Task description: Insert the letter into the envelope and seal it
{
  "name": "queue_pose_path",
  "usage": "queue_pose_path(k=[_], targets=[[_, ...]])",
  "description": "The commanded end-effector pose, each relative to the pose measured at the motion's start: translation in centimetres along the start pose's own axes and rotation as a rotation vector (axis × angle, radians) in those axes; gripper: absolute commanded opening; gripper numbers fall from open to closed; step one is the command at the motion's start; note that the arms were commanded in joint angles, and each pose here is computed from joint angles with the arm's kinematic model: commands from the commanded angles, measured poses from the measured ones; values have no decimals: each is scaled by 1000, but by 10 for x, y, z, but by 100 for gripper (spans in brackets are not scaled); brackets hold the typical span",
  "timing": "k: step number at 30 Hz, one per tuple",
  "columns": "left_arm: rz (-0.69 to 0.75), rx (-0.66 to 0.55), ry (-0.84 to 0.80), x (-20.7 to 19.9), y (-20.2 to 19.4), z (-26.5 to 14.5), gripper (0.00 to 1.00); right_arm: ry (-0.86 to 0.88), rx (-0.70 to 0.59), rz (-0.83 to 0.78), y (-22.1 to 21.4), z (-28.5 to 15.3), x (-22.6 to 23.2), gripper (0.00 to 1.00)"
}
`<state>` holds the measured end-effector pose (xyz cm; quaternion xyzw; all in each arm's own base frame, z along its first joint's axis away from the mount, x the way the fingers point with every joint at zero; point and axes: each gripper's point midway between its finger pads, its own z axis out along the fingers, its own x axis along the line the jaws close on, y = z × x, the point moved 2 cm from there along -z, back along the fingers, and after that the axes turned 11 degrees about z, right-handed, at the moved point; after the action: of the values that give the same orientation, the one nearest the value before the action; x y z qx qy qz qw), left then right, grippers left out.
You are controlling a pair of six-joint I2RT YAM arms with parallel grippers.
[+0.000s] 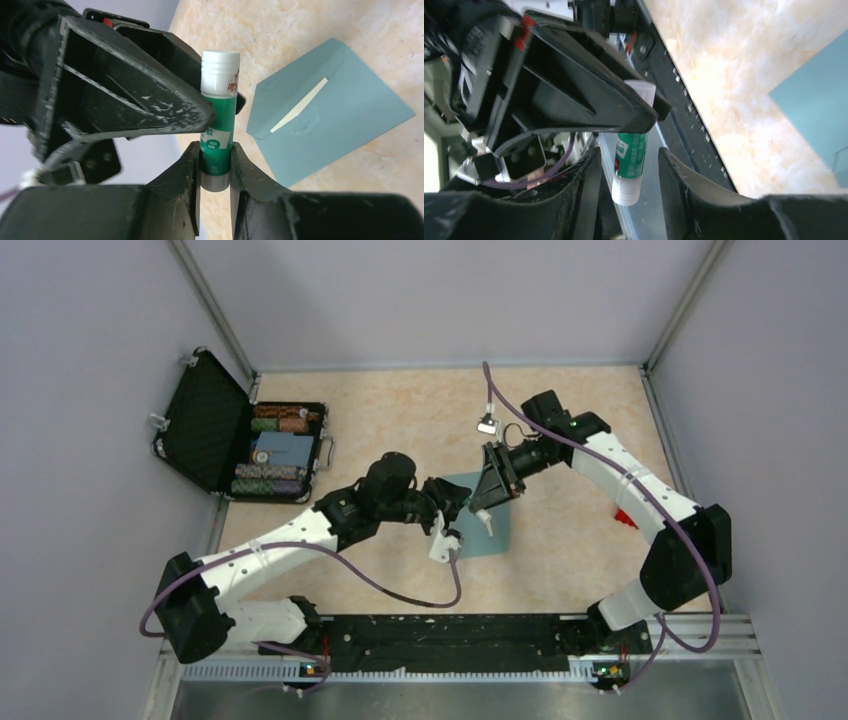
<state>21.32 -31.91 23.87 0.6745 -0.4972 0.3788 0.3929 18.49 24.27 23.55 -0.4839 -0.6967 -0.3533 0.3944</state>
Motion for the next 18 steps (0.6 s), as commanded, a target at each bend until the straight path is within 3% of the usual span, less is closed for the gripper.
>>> queue_pose_path(k=[1, 5, 8, 14, 18], targets=[[-274, 76, 126, 21, -4, -15, 0, -43, -172, -138, 51, -29, 16, 48], [-650, 126, 176, 17, -1, -28, 0, -287, -458, -296, 94, -70, 25, 52], [-831, 117, 119, 5, 12, -34, 0, -283, -569, -332, 94, -79, 38, 53], [-1045, 86, 89, -5, 24, -38, 0, -169, -327, -254, 47, -34, 30, 58], [-1103, 87, 72, -7, 20, -35, 0, -107, -255, -208, 33, -24, 28, 60]])
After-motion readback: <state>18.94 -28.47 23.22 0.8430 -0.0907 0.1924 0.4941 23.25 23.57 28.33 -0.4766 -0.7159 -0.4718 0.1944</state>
